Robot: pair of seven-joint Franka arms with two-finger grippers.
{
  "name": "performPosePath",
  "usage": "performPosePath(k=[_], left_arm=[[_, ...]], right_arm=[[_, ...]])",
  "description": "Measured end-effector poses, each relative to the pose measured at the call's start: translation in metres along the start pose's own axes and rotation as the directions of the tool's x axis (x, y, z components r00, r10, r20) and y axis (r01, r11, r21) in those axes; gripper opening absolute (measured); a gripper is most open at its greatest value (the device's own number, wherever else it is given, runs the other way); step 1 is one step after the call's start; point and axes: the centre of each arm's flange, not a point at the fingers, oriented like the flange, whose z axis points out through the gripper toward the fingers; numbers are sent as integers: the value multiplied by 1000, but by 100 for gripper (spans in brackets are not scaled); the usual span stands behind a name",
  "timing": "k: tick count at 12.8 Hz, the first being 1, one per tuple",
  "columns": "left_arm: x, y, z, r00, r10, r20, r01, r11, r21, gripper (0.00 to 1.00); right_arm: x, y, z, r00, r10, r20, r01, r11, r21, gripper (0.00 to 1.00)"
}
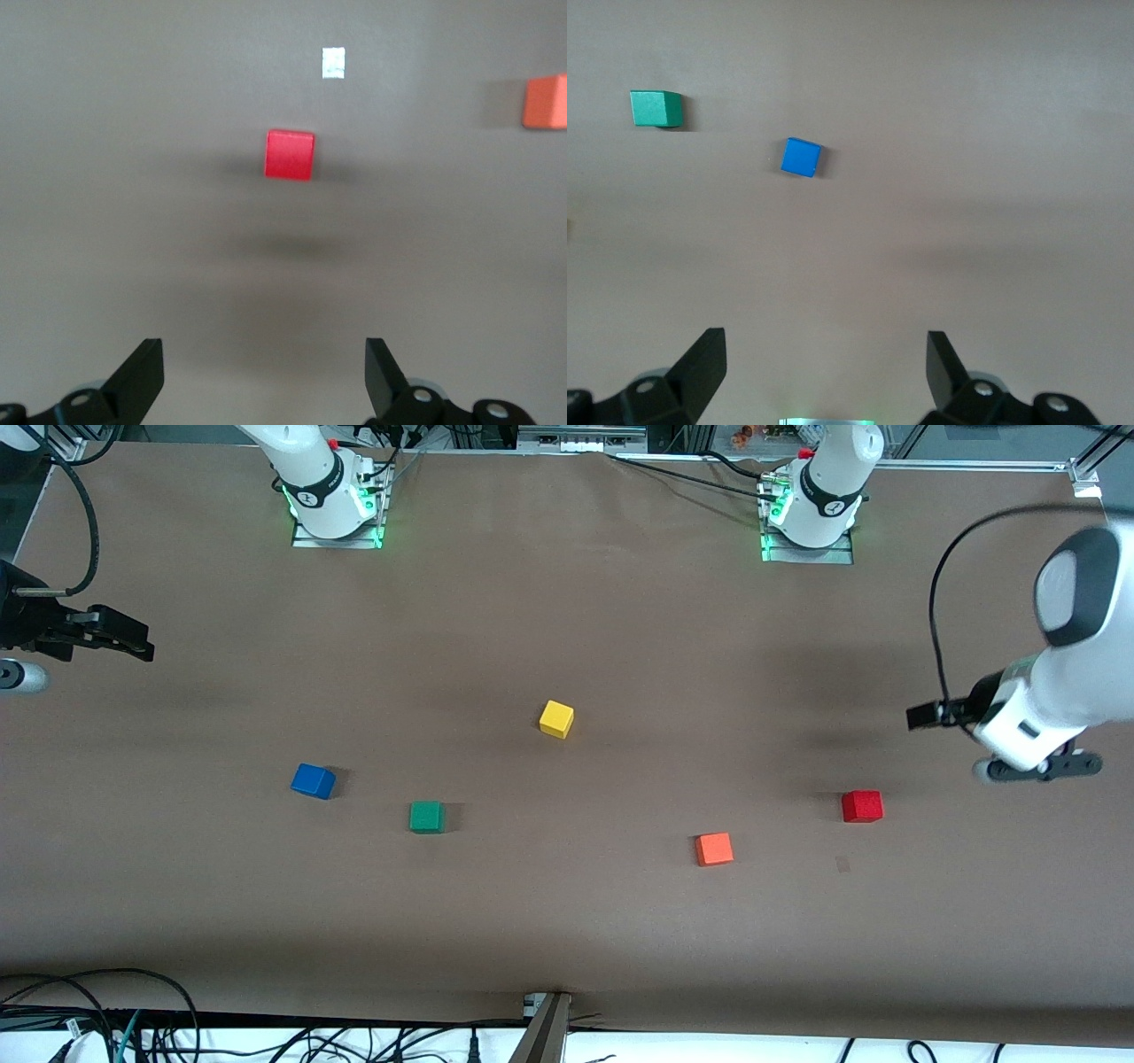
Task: Pass red block to right arm, stack on blue
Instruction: 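Move the left gripper down over the red cube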
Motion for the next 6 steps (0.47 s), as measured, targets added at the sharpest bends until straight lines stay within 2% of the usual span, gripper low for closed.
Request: performPosePath(k=[6], left_arm=[[55,4,113,1000,1,-26,-1,1000,-9,100]], right_arm=[[0,0,0,1000,0,-1,0,1000,0,100]])
